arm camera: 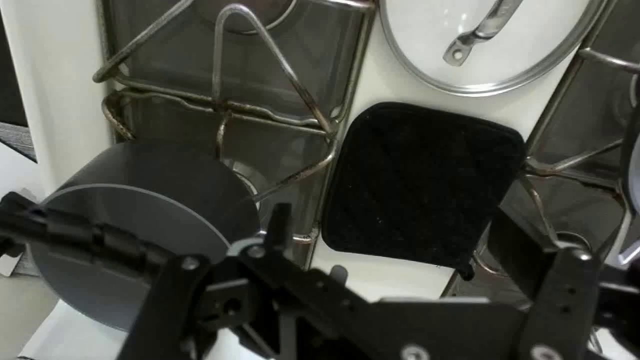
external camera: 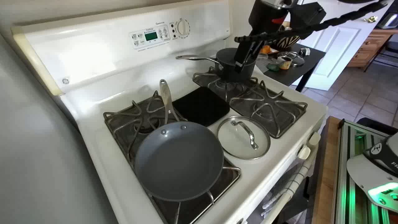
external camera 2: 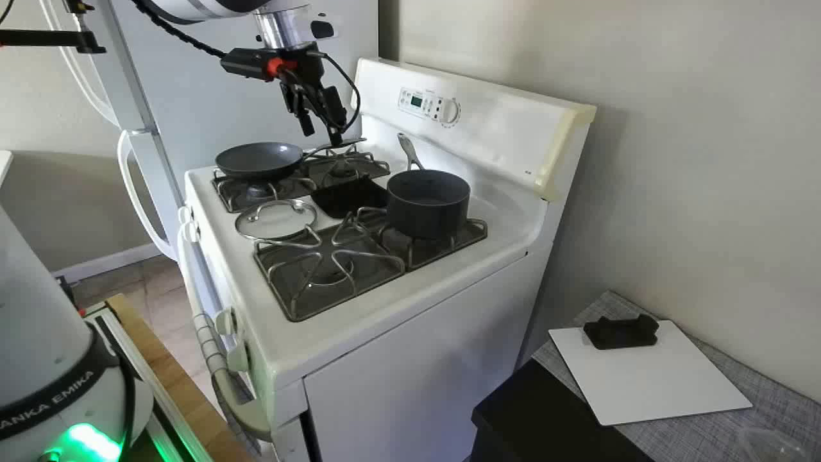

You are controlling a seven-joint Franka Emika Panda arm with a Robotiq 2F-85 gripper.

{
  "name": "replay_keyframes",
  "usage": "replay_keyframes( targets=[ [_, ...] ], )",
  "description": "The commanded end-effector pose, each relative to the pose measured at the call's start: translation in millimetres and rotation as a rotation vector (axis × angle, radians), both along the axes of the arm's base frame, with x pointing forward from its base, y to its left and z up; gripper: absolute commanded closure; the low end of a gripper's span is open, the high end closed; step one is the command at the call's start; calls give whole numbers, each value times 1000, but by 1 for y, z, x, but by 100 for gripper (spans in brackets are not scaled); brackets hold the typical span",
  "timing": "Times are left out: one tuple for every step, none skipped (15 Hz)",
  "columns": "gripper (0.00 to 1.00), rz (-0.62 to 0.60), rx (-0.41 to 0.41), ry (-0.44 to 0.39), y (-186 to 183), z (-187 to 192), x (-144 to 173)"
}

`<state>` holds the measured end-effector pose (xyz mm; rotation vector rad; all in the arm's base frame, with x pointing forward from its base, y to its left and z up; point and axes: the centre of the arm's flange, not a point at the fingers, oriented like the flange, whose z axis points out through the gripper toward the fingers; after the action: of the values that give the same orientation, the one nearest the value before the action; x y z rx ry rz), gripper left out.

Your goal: Pick up the black oven mitts and put it on the clear pot lid, pick up the black oven mitts with the pot lid and cover the black pot

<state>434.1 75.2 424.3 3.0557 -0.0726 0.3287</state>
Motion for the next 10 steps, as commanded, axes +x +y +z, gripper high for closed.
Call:
replay_keyframes(
  targets=[
    [0, 0, 0, 0, 0, 0, 0],
    [0, 0, 0, 0, 0, 0, 0],
    [0, 0, 0, 0, 0, 0, 0],
    [0, -41, -17, 29, 4, -8, 13],
    [0, -71, -15, 25, 8, -15, 24],
    [0, -81, -17, 44, 10, -20, 31],
    [0, -84, -10, 48, 14, -27, 38],
    [0, -80, -8, 59, 19, -33, 45],
    [0, -76, 6, 69, 23, -40, 52],
    [0, -67, 12, 75, 26, -48, 59]
  ],
)
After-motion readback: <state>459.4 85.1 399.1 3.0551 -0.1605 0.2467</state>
